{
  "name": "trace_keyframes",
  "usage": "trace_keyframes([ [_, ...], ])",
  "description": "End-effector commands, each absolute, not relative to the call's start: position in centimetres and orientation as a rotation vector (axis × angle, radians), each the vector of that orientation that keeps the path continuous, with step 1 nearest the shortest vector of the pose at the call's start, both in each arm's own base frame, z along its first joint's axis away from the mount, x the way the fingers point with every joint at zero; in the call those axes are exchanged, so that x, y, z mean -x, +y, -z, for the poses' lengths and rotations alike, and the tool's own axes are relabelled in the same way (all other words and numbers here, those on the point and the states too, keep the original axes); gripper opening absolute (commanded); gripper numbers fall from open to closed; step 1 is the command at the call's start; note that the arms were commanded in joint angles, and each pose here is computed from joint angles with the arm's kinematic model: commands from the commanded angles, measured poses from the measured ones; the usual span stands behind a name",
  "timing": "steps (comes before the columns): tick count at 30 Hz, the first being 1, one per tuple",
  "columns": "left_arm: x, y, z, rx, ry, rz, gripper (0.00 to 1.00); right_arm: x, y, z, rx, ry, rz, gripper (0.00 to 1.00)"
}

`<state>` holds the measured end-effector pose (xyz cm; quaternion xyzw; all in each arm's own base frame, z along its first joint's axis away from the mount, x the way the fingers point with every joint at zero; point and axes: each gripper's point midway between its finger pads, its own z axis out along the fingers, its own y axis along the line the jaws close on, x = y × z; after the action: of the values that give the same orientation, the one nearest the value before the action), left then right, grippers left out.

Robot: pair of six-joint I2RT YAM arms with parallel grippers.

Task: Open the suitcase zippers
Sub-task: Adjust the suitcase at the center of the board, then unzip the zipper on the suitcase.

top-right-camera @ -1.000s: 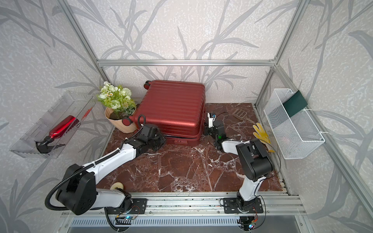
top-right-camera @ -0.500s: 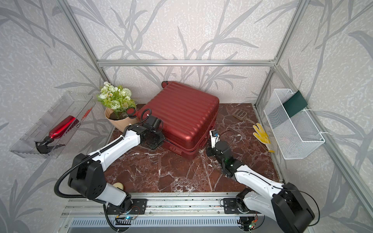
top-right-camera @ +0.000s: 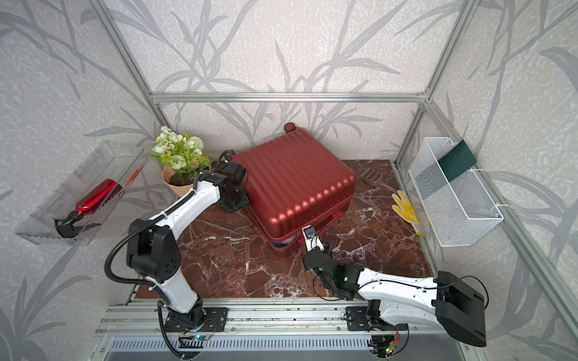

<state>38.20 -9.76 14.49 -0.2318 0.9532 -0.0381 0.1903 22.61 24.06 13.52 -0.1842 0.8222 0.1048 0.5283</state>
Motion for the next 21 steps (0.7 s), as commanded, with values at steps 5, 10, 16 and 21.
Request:
trace_keyframes([
  [5,-34.8,-10.8,-18.2,0.677,2.445,0.370,0.50,-23.6,29.6,-14.2,0.480,1.976,-0.428,0.00],
  [10,-31.1,-14.2,-15.6,0.736,2.460,0.560,0.48,-23.9,30.1,-14.1,0.467,1.985,-0.445,0.00],
  [16,-28.7,-17.0,-12.9,0.700,2.505,0.622,0.35,-23.9,29.5,-13.7,0.455,2.003,-0.436,0.00],
  [21,-27.7,-17.5,-11.6,0.665,2.510,0.639,0.34,-23.9,29.5,-13.5,0.453,2.010,-0.441,0.00],
])
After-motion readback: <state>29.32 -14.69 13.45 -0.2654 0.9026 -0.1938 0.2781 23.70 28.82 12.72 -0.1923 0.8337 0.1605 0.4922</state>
